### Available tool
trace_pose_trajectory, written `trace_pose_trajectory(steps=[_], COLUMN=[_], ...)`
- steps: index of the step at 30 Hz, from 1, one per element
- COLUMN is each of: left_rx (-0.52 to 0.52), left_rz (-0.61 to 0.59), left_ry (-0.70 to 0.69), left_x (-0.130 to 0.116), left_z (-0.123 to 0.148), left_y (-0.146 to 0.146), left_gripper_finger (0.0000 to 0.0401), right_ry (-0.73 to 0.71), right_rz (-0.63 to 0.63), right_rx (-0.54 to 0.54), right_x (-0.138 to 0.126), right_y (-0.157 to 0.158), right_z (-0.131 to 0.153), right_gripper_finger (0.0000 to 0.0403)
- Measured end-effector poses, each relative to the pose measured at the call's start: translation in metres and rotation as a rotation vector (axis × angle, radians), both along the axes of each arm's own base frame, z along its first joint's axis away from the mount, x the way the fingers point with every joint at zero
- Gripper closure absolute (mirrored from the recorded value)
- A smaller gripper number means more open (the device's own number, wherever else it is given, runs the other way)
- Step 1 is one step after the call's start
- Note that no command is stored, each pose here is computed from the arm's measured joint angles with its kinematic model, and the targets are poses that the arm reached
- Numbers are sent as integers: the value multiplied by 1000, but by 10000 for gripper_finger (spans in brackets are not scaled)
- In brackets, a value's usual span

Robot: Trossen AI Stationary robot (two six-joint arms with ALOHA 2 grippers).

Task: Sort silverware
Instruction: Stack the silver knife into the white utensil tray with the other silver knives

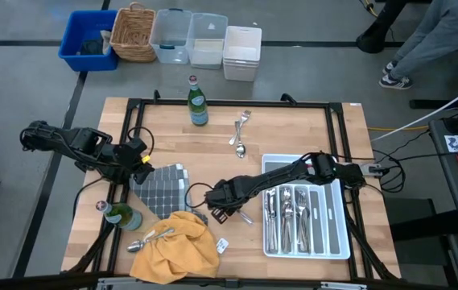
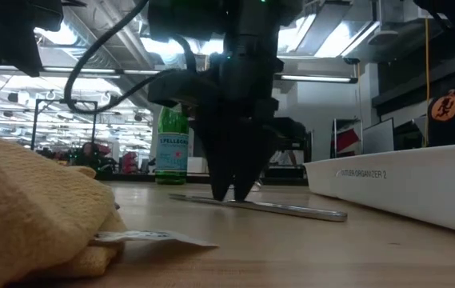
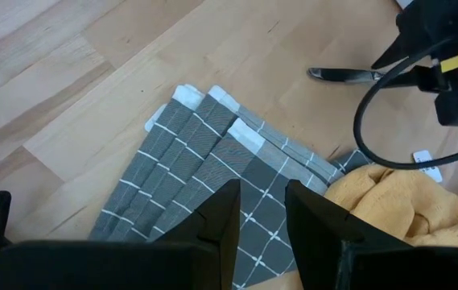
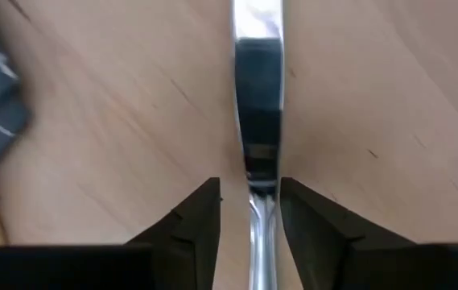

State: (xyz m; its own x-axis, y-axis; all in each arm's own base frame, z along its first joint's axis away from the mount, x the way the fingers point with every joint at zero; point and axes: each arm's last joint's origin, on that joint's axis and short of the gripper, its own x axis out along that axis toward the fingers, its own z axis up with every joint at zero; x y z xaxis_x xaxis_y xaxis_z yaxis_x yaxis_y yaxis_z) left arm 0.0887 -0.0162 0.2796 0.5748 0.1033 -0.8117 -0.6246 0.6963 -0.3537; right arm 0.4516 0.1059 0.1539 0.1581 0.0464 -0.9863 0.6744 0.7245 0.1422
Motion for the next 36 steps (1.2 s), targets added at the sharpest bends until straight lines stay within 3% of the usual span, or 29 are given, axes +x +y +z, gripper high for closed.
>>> trace_pose_trajectory(steps=[9,36], left_rx=[0,0], left_rz=[0,1], left_ry=[0,0], left_x=[0,0], left_z=[0,0], left_y=[0,0], left_gripper_finger=[313,313], right_ry=[-5,37], right_rz=[12,37], right_rx=[-45,-30], right_x=[2,-2], right_y=[-1,5], right_z=[-5,-9], right_gripper_finger=[272,286])
